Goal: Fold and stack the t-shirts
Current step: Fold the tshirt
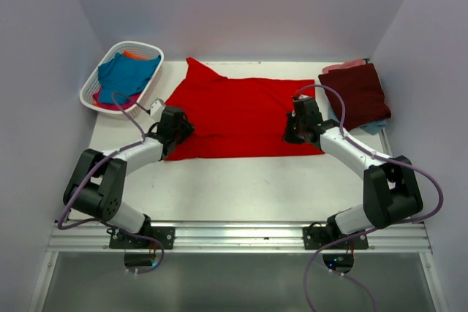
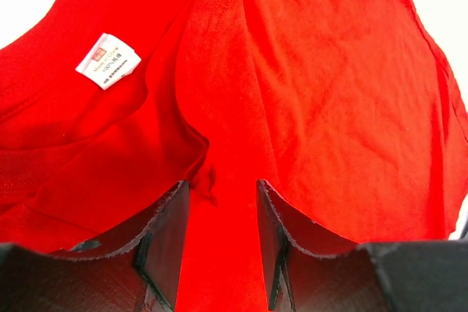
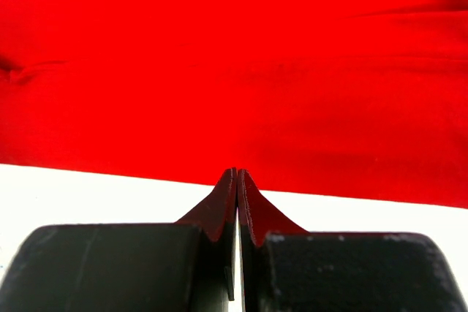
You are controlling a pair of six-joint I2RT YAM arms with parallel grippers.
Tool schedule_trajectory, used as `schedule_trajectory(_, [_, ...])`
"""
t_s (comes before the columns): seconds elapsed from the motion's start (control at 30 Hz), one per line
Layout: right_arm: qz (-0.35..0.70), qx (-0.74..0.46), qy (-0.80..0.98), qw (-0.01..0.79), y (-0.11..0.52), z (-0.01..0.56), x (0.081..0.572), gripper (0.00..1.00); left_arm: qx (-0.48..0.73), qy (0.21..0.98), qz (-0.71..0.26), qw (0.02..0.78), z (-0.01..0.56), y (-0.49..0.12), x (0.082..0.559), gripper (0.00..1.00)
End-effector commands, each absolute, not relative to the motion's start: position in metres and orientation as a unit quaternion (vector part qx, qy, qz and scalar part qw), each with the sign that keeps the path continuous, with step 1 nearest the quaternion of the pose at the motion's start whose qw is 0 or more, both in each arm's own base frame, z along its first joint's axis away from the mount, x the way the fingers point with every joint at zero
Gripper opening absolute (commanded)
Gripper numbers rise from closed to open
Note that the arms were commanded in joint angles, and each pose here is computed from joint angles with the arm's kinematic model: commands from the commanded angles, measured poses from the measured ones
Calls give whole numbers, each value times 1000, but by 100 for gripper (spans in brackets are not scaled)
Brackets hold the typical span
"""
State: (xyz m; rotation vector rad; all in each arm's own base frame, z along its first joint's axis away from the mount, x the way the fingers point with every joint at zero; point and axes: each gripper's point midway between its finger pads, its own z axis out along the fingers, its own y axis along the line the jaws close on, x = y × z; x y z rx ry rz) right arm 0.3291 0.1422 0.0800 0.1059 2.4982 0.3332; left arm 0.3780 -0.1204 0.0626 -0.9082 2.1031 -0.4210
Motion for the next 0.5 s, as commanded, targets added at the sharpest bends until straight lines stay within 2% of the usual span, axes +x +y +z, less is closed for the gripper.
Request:
schedule_trajectory(0.0, [127, 32, 941, 312, 143, 84, 329, 0, -356, 826, -145, 413, 60, -110, 383, 45])
schedule_trajectory(0.27, [119, 30, 942, 314, 140, 85, 328, 0, -353, 835, -141, 397, 44, -113, 384, 43])
schedule_trajectory(0.33, [119, 30, 942, 313, 140, 85, 328, 0, -353, 834, -143, 400, 45, -113, 385, 30])
schedule_trajectory(0.37, [119, 30, 942, 313, 140, 84, 327, 0, -352, 833, -144, 401, 46, -113, 385, 18])
schedule_trajectory(0.47, [119, 31, 941, 315, 139, 85, 328, 0, -352, 832, -144, 404, 50, -113, 386, 3])
